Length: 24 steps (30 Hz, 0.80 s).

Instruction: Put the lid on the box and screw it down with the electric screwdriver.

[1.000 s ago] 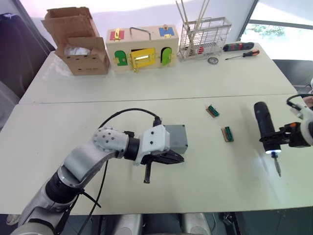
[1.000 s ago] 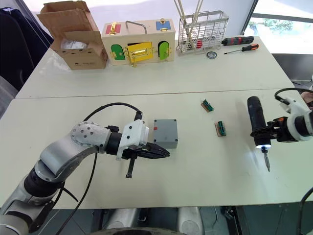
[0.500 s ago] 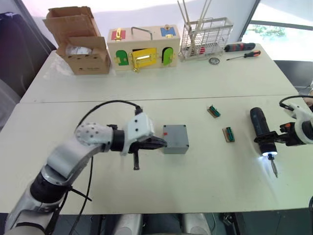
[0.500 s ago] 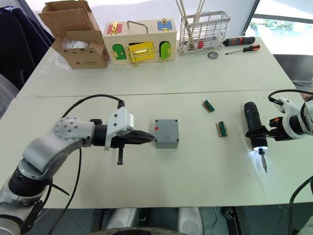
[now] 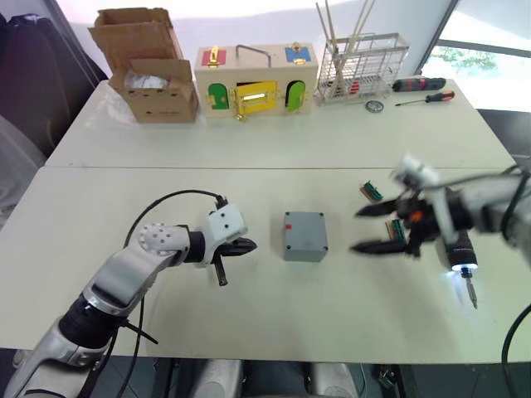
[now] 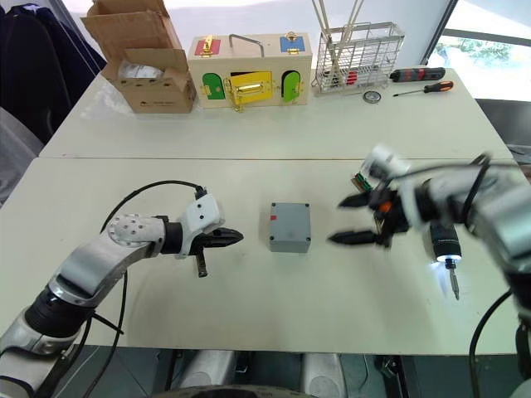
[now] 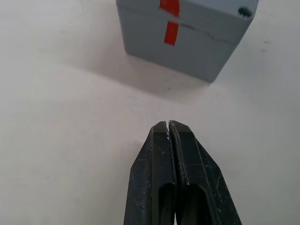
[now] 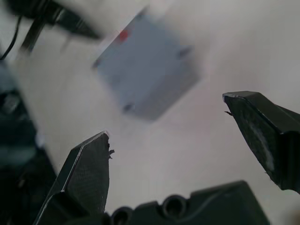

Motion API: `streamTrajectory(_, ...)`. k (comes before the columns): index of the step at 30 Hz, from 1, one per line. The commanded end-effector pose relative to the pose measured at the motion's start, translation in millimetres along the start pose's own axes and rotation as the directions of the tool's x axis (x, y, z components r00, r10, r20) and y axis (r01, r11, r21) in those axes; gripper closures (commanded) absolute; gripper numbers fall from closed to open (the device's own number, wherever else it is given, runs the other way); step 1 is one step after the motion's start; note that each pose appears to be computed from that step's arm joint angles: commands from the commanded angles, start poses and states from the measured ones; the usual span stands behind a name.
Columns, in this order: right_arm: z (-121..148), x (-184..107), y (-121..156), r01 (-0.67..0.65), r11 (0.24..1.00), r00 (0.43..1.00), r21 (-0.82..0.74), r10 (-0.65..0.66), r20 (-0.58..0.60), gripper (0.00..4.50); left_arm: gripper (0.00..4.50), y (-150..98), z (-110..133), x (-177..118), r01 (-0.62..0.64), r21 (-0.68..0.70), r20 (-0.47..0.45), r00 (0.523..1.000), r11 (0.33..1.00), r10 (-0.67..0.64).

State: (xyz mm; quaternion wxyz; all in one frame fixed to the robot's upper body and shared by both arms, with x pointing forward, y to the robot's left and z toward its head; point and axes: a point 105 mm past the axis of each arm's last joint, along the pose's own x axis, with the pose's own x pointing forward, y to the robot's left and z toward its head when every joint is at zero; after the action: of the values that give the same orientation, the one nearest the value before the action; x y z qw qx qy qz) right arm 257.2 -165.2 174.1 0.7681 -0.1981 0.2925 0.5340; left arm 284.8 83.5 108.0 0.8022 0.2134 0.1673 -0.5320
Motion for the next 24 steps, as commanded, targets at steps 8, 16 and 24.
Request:
streamTrajectory(8,-8,42,8,0.073,0.995,0.997,-0.072,-0.070,0.038,0.02,4.50,2,21,25,0.059,0.111,0.051,0.997,0.992,-0.065)
streamTrajectory(16,-5,62,32,0.000,1.000,0.996,-0.008,0.001,0.091,0.02,4.50,13,35,47,0.084,0.196,0.066,0.993,0.977,-0.099)
streamTrajectory(24,-5,47,27,0.085,0.996,0.992,0.028,-0.087,0.091,0.02,4.50,31,33,51,0.008,0.221,0.055,0.998,0.975,-0.020)
